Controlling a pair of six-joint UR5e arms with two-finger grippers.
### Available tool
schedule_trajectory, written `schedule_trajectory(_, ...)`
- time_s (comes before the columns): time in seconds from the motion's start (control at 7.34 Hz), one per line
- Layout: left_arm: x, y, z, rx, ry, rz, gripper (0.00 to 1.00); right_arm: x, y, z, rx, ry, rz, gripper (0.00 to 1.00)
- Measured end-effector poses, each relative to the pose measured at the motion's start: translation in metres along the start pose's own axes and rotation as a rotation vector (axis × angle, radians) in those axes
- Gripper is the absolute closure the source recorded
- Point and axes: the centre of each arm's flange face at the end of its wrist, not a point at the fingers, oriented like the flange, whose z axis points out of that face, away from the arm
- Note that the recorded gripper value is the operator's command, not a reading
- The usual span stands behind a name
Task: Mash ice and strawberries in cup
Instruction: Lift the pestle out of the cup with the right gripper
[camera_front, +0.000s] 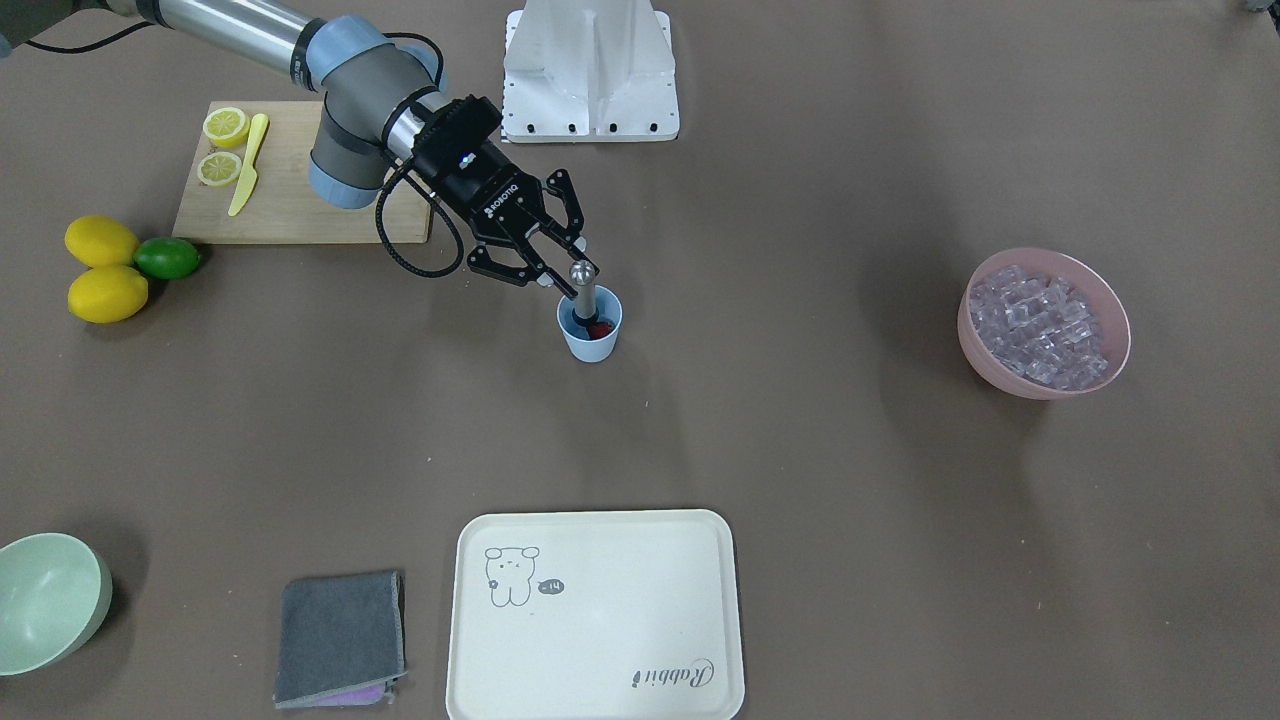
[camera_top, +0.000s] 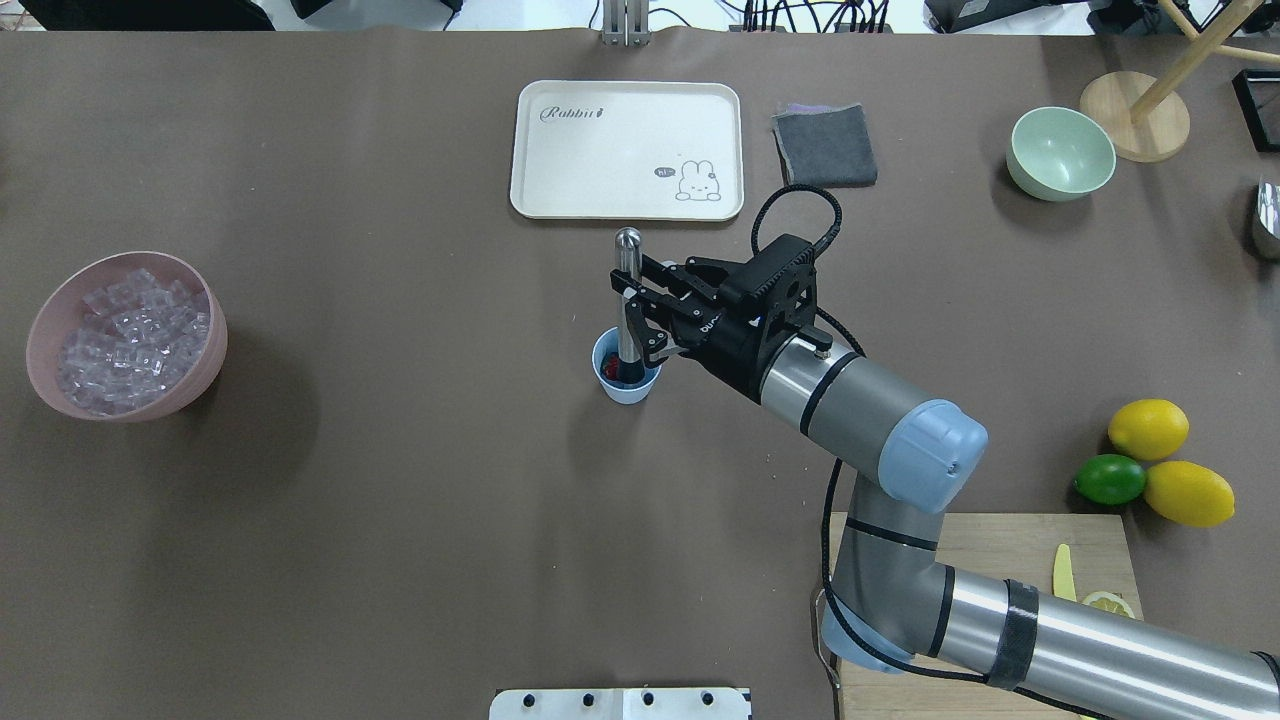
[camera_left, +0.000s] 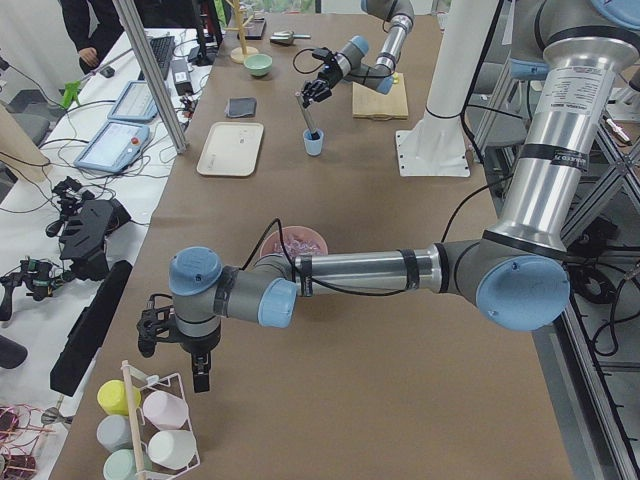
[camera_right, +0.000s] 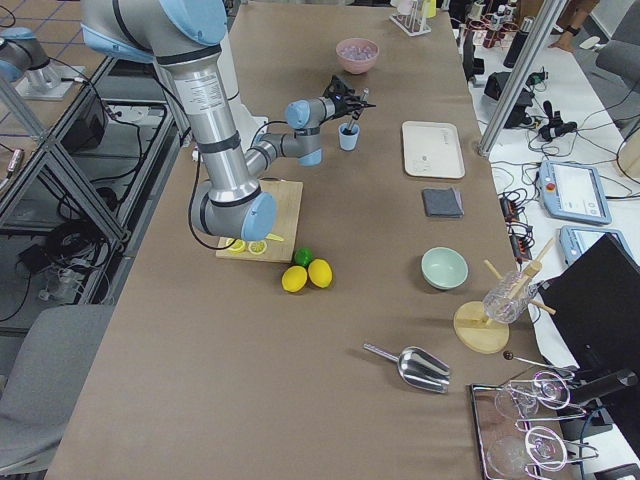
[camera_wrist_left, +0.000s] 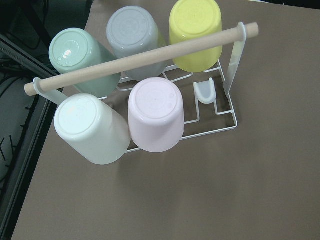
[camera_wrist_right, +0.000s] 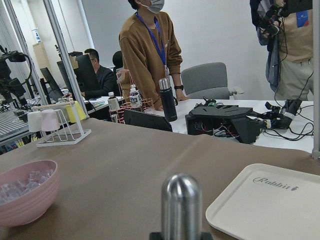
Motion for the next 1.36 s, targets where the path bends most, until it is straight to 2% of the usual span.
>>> schedule_trajectory(0.82, 0.002, -0.002, -0.002, 0.012, 0.006, 0.011, 0.02, -0.001, -0.062, -0.011, 0.086, -0.007, 0.012, 1.00)
schedule_trajectory(1.09, 0.004, -0.002, -0.004, 0.021, 0.009, 0.018, 0.02, 0.002, -0.079, -0.015, 0.090, 0.009, 0.008, 1.00)
schedule_trajectory(1.36, 0.007, -0.004, -0.007, 0.042, 0.017, 0.034, 0.02, 0.007, -0.103, -0.029, 0.063, 0.061, -0.014, 1.00)
